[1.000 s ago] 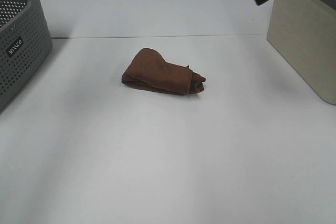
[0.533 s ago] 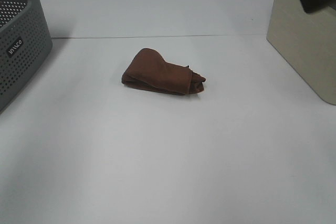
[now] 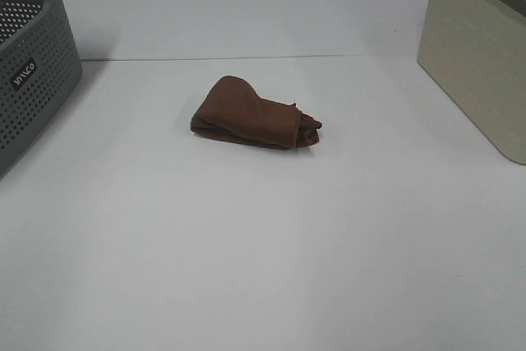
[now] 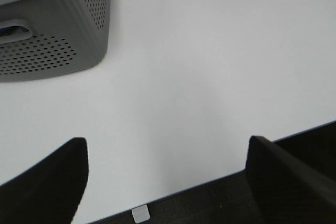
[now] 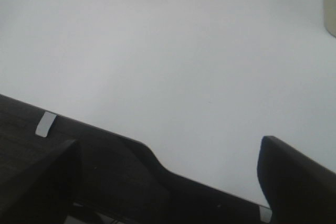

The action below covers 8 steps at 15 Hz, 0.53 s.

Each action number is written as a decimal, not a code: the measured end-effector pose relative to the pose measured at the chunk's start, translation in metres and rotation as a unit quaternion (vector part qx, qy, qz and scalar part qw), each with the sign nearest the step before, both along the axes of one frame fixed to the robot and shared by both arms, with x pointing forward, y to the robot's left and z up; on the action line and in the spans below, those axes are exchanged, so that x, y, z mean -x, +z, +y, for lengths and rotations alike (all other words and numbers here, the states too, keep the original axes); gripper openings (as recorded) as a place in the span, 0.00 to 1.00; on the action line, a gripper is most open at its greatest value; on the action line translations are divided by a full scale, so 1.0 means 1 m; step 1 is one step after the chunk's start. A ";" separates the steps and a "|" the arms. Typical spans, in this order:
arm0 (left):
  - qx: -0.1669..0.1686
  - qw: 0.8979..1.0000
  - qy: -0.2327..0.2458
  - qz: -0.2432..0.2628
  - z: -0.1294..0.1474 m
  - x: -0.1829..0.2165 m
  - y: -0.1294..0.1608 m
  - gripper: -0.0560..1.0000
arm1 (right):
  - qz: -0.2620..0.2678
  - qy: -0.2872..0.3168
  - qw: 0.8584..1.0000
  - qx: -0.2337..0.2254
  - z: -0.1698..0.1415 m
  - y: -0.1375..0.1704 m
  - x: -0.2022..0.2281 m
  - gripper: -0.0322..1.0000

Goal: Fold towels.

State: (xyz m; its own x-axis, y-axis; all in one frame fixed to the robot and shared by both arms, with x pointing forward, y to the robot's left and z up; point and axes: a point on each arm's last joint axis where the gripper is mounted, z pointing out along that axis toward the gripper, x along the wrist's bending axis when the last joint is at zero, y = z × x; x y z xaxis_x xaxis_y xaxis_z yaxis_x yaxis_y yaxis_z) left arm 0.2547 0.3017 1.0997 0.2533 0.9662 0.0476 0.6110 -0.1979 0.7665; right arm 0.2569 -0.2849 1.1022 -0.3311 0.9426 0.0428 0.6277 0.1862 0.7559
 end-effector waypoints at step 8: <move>-0.002 0.994 -0.080 -0.080 -0.006 0.014 -0.046 0.79 | -0.115 -0.006 0.993 -0.013 -0.009 -0.049 0.027 0.85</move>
